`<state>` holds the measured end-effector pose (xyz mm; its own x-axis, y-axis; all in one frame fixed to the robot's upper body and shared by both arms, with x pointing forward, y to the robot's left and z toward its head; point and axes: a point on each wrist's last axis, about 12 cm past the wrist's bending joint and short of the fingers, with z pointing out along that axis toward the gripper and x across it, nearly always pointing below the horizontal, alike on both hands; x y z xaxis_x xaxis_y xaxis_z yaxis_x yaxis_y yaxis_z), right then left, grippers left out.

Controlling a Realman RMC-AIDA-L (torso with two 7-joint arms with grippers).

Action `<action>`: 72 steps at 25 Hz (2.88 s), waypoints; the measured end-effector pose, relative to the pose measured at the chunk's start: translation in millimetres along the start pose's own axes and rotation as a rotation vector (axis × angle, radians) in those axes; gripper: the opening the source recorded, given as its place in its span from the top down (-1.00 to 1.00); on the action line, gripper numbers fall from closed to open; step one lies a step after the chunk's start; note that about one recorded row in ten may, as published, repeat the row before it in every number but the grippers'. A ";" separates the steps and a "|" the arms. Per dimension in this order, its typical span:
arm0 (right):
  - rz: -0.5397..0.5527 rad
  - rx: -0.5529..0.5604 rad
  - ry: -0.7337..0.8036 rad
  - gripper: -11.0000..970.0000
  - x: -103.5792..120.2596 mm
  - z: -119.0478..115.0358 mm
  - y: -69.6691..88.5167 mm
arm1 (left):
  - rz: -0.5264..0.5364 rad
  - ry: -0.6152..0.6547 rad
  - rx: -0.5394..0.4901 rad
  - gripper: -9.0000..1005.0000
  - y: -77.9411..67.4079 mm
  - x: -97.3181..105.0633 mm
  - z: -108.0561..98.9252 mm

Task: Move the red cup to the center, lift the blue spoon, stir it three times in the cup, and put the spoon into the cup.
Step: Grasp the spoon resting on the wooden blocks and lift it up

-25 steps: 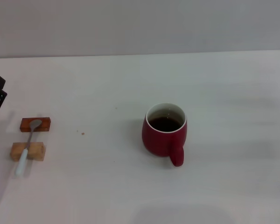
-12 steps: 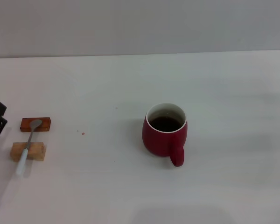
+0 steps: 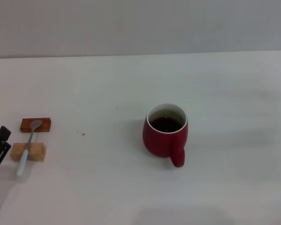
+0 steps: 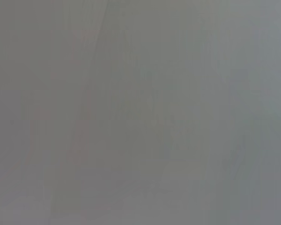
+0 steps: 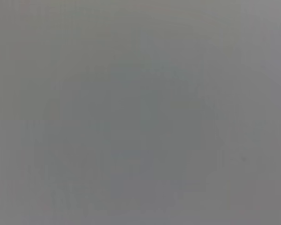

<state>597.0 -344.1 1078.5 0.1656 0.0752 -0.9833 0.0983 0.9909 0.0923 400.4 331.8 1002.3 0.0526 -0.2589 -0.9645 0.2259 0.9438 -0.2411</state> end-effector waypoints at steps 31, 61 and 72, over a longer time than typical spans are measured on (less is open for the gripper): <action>-0.006 -0.021 0.025 -0.22 0.0 8.7 8.5 | -0.010 0.161 0.063 -0.56 -8.2 17.9 -17.6; -0.006 -0.038 0.016 -0.22 -2.8 13.8 14.3 | 0.007 0.271 0.051 -0.55 -4.1 29.4 -13.3; -0.007 -0.037 0.018 -0.22 -2.5 13.5 14.0 | 0.005 0.277 0.050 -0.49 -4.6 30.4 -13.5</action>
<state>611.3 -331.9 1084.4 0.1473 0.0700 -0.9866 0.0626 0.9948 0.0800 387.8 322.4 972.7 -0.2124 -0.1817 -0.9601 0.2742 0.9320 -0.2370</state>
